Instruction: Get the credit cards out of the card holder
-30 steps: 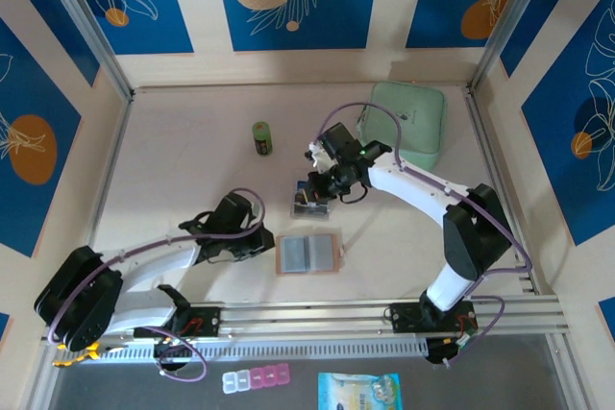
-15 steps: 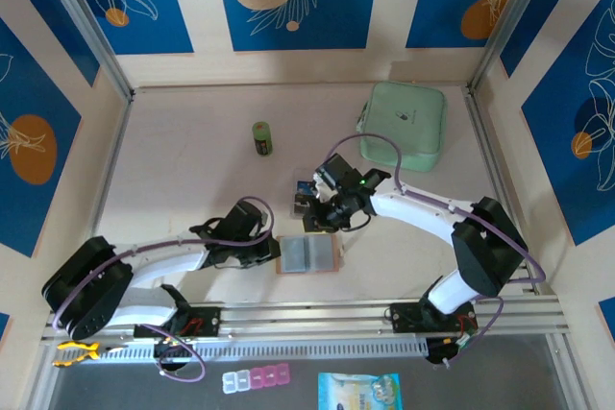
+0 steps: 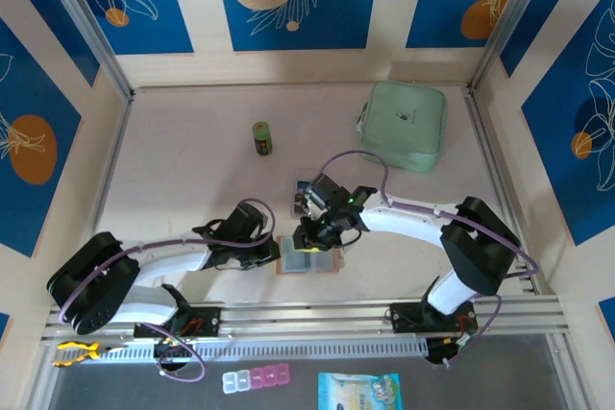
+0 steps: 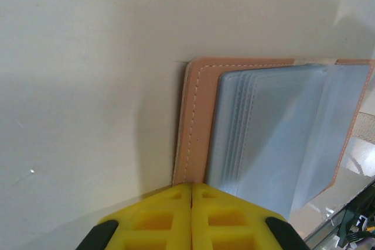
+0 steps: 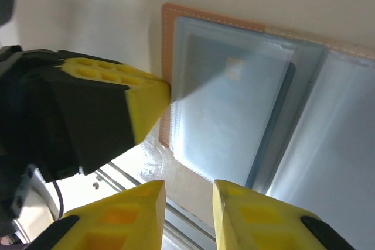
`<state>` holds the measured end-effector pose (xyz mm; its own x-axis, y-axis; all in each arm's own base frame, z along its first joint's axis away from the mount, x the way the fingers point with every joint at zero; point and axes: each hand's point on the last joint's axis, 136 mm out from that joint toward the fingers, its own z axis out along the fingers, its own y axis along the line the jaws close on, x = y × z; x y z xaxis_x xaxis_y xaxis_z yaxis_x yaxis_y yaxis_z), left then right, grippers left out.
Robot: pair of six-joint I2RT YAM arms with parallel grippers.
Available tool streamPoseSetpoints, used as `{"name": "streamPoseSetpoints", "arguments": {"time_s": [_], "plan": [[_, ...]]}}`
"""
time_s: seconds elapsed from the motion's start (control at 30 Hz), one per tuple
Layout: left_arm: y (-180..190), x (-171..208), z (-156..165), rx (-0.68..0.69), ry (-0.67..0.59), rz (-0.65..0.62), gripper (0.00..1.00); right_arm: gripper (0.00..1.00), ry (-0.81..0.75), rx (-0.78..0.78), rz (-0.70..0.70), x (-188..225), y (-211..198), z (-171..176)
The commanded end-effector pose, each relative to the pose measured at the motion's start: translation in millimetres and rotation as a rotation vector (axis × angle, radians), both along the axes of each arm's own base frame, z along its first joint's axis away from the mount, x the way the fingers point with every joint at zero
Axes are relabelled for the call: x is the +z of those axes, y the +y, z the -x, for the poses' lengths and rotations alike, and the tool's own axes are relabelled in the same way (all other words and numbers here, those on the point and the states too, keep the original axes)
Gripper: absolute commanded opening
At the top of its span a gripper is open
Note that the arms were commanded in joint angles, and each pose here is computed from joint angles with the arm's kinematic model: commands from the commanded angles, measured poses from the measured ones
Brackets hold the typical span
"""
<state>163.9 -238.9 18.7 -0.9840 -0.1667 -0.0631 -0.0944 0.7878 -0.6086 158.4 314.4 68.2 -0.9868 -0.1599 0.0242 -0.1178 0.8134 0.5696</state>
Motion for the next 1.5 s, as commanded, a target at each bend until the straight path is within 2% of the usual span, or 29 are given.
{"name": "streamPoseSetpoints", "arguments": {"time_s": [0.0, 0.13, 0.93, 1.47], "plan": [[10, -12, 9, 0.006, 0.026, -0.044, 0.07, 0.30, 0.024, -0.031, 0.022, -12, 1, 3], [12, -14, 11, 0.005, 0.030, -0.045, 0.07, 0.33, 0.033, -0.035, 0.037, -21, 3, 5], [15, -16, 15, 0.014, 0.043, -0.047, 0.07, 0.32, 0.013, -0.059, 0.113, -49, -3, 6], [18, -17, 16, 0.022, 0.044, -0.060, 0.07, 0.32, -0.023, -0.069, 0.184, -46, -19, 5]]}}
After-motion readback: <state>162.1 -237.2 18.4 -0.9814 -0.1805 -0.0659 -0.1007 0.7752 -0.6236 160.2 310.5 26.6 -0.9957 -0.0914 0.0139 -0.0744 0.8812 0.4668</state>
